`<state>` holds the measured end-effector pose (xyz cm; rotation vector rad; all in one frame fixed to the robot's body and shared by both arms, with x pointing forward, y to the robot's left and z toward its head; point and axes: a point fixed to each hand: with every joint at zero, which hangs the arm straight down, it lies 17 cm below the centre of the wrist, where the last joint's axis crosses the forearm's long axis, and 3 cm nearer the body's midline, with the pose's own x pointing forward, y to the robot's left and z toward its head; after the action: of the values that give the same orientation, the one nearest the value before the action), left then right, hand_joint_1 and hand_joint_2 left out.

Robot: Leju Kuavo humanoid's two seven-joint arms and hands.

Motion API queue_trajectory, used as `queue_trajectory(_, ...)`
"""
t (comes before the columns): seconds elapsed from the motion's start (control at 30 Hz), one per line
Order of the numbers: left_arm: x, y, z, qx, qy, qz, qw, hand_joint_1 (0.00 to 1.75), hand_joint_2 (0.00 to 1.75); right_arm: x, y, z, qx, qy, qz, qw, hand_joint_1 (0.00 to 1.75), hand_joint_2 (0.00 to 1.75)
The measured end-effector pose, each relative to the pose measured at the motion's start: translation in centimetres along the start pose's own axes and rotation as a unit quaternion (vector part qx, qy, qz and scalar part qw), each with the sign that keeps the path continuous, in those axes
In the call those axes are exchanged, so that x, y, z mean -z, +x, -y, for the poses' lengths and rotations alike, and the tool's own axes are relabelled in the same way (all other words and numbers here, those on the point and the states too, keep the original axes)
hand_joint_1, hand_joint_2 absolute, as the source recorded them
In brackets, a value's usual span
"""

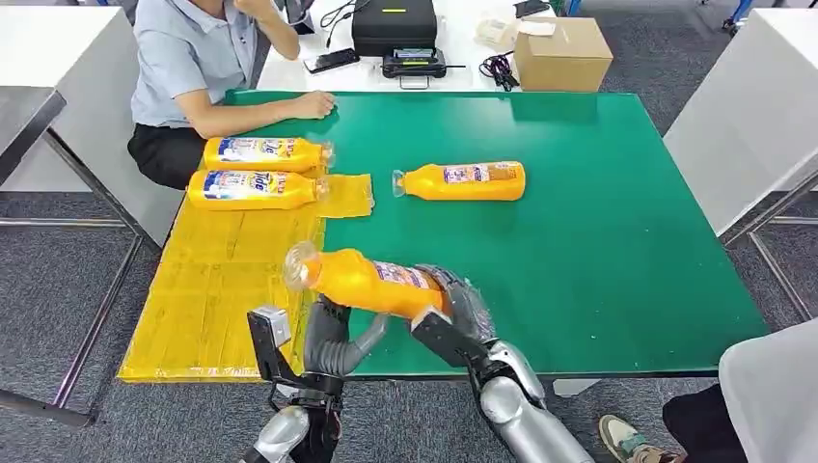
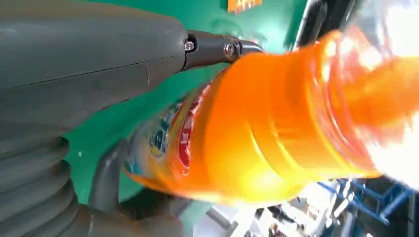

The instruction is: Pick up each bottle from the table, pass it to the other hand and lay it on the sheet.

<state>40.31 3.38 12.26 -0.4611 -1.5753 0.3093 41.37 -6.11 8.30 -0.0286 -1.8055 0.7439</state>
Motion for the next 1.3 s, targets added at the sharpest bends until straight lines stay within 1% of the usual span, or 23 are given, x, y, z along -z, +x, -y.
queue_trajectory(0.13, -0.4, 0.4, 1.3, -0.005, -0.027, 0.005, 1.000, 0.00, 1.75, 0.0, -0.3, -0.1, -0.004, -0.002, -0.004, 1.000, 1.75, 1.75)
queue_trajectory(0.4, -0.7, 0.3, 1.6, -0.006, -0.034, -0.001, 0.999, 0.00, 1.75, 0.1, -0.7, -0.2, -0.019, 0.000, -0.008, 1.000, 1.75, 1.75)
queue_trajectory(0.53, -0.2, 0.2, 1.1, -0.004, -0.019, -0.006, 1.000, 0.00, 1.75, 0.6, -0.3, -0.6, -0.041, 0.000, -0.002, 0.999, 1.75, 1.75)
queue_trajectory(0.67, 0.7, 0.3, 0.1, 0.006, 0.016, -0.004, 1.000, 0.00, 1.75, 1.0, 0.4, -1.2, -0.066, 0.002, 0.010, 0.998, 1.75, 1.75)
queue_trajectory(1.07, 1.5, 0.2, -0.9, 0.009, 0.044, -0.004, 0.999, 0.00, 1.75, 1.2, 0.8, -2.3, -0.079, 0.014, 0.015, 0.997, 1.75, 1.75)
queue_trajectory(1.17, 2.0, 0.2, -1.0, -0.010, 0.050, -0.007, 0.999, 0.02, 1.75, 1.4, 1.2, -2.9, -0.079, 0.020, 0.020, 0.997, 1.75, 1.75)
queue_trajectory(1.2, 2.1, 0.3, -1.0, -0.015, 0.049, -0.008, 0.999, 1.12, 1.75, 1.4, 1.3, -3.0, -0.078, 0.021, 0.021, 0.997, 1.75, 1.75)
queue_trajectory(1.23, 2.1, 0.3, -1.0, -0.027, 0.047, -0.010, 0.999, 1.75, 1.75, 1.5, 1.4, -3.3, -0.072, 0.023, 0.020, 0.997, 1.75, 1.75)
queue_trajectory(1.3, 2.2, 0.3, -0.8, -0.056, 0.039, -0.017, 0.998, 1.75, 1.75, 1.4, 1.4, -3.7, -0.065, 0.030, 0.020, 0.997, 1.75, 1.75)
